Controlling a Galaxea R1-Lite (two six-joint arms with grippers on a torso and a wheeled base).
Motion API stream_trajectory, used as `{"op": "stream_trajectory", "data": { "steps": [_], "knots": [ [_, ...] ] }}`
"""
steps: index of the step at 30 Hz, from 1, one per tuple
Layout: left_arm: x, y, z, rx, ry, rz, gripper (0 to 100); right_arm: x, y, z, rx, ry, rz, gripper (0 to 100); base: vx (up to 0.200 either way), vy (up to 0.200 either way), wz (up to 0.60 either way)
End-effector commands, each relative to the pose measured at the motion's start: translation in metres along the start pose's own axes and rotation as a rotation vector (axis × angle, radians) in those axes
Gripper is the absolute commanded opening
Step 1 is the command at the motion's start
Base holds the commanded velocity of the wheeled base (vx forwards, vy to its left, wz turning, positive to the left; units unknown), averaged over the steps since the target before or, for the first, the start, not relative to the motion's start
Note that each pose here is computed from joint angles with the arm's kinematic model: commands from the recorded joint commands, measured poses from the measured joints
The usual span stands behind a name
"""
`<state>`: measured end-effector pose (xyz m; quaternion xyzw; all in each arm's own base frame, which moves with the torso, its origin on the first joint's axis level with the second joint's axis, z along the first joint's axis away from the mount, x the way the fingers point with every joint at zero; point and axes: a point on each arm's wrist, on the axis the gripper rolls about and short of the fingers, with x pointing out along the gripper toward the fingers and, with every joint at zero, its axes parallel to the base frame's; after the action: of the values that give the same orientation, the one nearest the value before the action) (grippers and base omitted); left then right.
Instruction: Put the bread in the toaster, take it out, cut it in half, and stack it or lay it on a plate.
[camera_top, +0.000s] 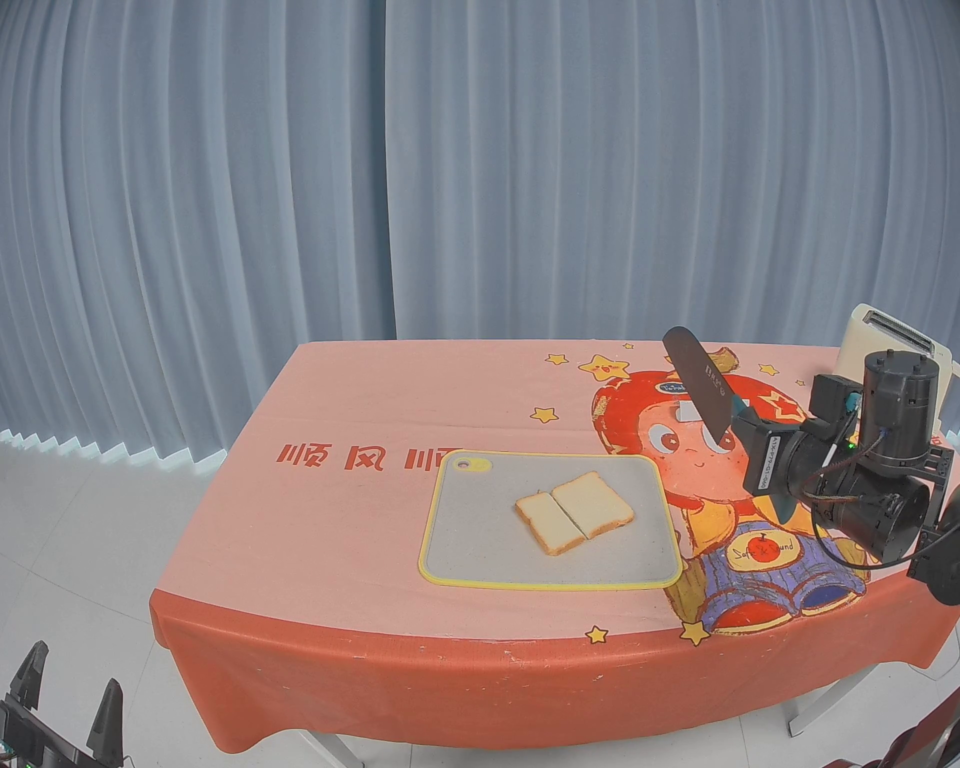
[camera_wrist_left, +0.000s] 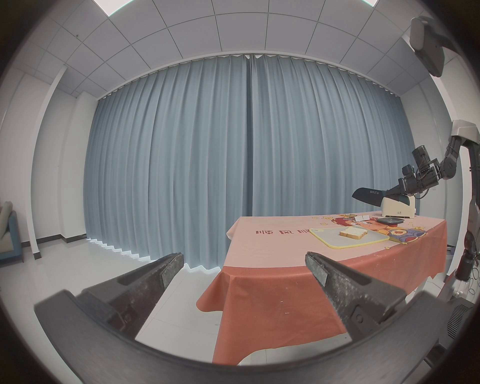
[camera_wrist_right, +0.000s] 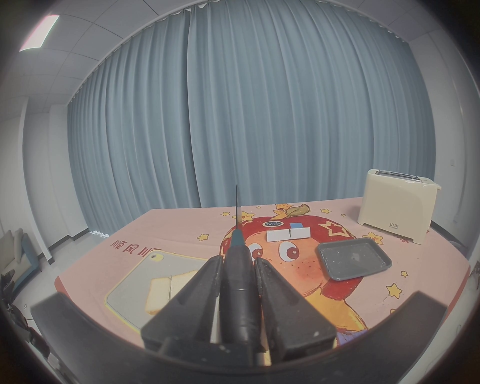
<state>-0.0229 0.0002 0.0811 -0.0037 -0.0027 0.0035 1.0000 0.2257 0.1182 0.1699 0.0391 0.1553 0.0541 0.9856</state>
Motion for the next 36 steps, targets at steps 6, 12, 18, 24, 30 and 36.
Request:
{"op": "stream_trajectory", "data": {
  "steps": [6,12,18,24,30,36],
  "knots": [
    [0.0005,0.0,-0.005,0.0,0.007,0.001,100,0.0066,-0.0032,-0.0001,0.007,0.011,-0.004,0,0.0,0.0,0.0],
    [0.0005,0.0,-0.005,0.0,0.007,0.002,100,0.0065,-0.0038,0.0007,0.009,0.008,-0.003,0,0.0,0.0,0.0],
    [0.0005,0.0,-0.005,0.0,0.007,0.001,100,0.0076,-0.0065,0.0022,0.012,0.004,-0.013,0,0.0,0.0,0.0],
    [0.0005,0.0,-0.005,0.0,0.007,0.001,100,0.0083,-0.0088,0.0047,0.017,-0.004,-0.022,0,0.0,0.0,0.0],
    [0.0005,0.0,-0.005,0.0,0.007,0.001,100,0.0077,-0.009,0.0066,0.026,-0.003,0.013,0,0.0,0.0,0.0],
    [0.0005,0.0,-0.005,0.0,0.007,0.002,100,0.0092,-0.0104,0.0055,0.026,0.002,0.008,0,0.0,0.0,0.0]
  ]
}}
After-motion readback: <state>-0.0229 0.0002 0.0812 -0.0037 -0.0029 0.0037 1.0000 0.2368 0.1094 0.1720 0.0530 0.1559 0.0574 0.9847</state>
